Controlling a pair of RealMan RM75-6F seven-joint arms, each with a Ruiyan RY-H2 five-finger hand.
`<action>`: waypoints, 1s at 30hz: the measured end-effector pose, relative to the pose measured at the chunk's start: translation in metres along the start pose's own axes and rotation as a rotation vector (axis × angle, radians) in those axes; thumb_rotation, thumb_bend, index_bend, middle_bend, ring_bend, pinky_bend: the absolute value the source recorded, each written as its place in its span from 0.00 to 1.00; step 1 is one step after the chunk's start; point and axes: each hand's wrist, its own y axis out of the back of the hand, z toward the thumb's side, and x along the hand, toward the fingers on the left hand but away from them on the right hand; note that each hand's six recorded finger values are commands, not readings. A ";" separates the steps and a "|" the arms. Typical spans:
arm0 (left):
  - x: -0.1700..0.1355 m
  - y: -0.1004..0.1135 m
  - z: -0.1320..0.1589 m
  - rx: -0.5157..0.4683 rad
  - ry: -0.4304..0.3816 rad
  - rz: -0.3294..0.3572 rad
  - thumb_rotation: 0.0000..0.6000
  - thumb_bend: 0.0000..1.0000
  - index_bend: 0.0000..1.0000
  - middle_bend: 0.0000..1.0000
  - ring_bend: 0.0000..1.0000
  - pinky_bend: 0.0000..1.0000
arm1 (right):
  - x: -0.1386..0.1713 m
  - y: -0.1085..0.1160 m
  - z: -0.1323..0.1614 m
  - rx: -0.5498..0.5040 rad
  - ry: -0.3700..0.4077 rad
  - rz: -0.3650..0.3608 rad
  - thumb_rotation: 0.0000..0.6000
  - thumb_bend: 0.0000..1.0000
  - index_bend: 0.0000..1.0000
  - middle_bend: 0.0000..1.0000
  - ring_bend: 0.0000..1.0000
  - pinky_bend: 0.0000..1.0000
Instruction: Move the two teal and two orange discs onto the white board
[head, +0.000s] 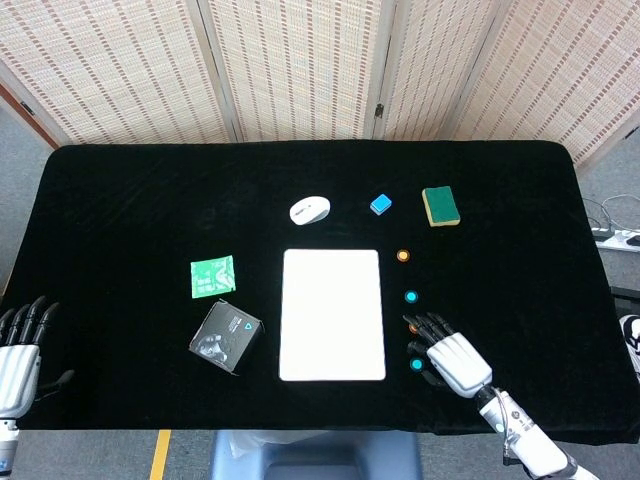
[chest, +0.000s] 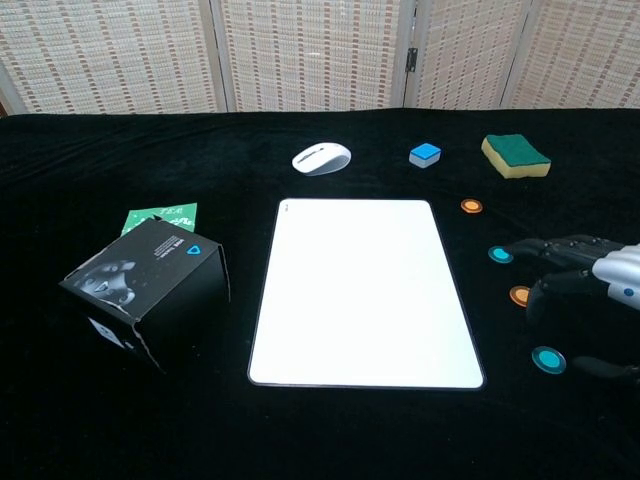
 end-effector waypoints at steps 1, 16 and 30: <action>0.000 0.000 0.000 0.000 -0.001 -0.001 1.00 0.19 0.06 0.03 0.03 0.00 | -0.001 -0.004 0.001 0.002 0.002 0.005 1.00 0.39 0.39 0.04 0.00 0.00; 0.001 -0.004 0.000 0.000 -0.001 -0.010 1.00 0.19 0.06 0.03 0.03 0.00 | -0.004 -0.021 -0.007 0.006 -0.018 0.031 1.00 0.39 0.39 0.04 0.00 0.00; 0.002 -0.006 -0.001 0.000 0.007 -0.019 1.00 0.19 0.06 0.03 0.03 0.00 | -0.009 -0.025 -0.013 0.003 -0.037 0.040 1.00 0.39 0.43 0.05 0.00 0.00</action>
